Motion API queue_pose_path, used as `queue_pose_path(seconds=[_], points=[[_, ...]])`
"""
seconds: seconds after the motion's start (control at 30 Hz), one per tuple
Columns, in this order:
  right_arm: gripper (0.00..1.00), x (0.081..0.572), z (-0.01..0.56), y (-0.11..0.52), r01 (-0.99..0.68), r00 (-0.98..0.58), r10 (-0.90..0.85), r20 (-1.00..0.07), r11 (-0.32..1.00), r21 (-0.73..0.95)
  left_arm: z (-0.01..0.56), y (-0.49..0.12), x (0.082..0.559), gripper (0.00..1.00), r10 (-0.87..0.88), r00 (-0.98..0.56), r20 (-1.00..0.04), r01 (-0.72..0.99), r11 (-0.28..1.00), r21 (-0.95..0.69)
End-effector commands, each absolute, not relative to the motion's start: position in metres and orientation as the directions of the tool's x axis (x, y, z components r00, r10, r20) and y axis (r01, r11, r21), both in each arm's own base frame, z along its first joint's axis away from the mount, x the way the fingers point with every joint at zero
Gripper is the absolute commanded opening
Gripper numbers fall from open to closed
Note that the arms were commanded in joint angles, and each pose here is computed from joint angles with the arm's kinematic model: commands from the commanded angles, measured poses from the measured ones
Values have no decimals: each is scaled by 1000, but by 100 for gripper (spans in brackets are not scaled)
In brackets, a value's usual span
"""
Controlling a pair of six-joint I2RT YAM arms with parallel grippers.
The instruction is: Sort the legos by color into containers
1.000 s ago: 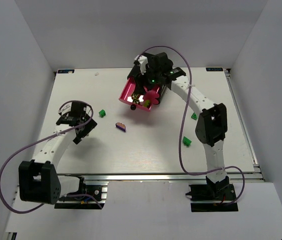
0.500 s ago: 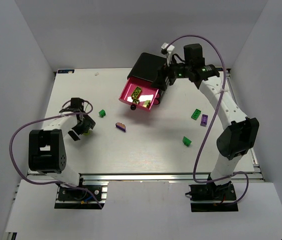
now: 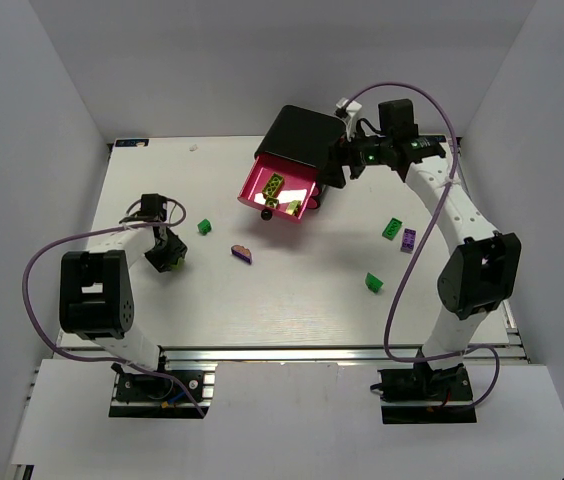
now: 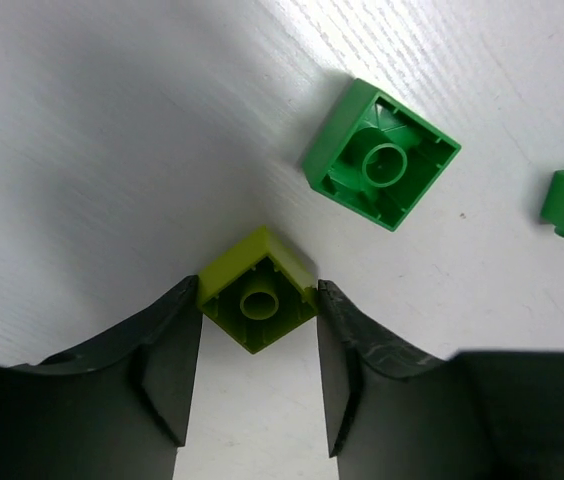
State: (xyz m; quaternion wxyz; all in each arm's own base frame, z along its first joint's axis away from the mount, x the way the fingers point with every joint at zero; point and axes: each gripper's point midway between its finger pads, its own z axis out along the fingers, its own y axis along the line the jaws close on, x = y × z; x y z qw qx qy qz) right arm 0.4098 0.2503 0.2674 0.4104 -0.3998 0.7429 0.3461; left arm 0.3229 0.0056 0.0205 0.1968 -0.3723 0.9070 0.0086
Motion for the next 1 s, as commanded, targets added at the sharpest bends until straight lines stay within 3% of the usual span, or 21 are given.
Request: queue_pose_path(seconds=[0.0,0.13,0.23,0.37,0.43,0.57,0.6,0.97], points=[[81,401,286,245,-895,-286,-294,-912,422,145,27,4,327,43,-681,-627,-378,-674,718,-174],[80,397,284,241,-893,-291,-297,-909,424,148,38,2,325,24,-654,-642,-400,-637,745,-197],[80,396,287,236,-893,-279,-295,-914,430,134,71,-13,330,19,-599,-661,-453,-530,799,-283],[74,394,285,231,-884,-270,-297,-916,453,113,142,-60,350,17,-550,-634,-544,-241,809,-537],[68,395,285,229,-878,-266,-296,-917,467,104,171,-79,358,16,-549,-624,-556,-140,779,-611],[43,395,274,225,-865,-293,-300,-908,488,118,215,-123,383,12,-527,-647,-551,45,695,-717],[41,395,274,225,-865,-294,-300,-907,488,119,237,-129,394,12,-532,-626,-570,80,683,-726],[45,397,277,218,-843,-282,-289,-915,529,93,271,-227,472,12,-406,-697,-590,253,631,-734]])
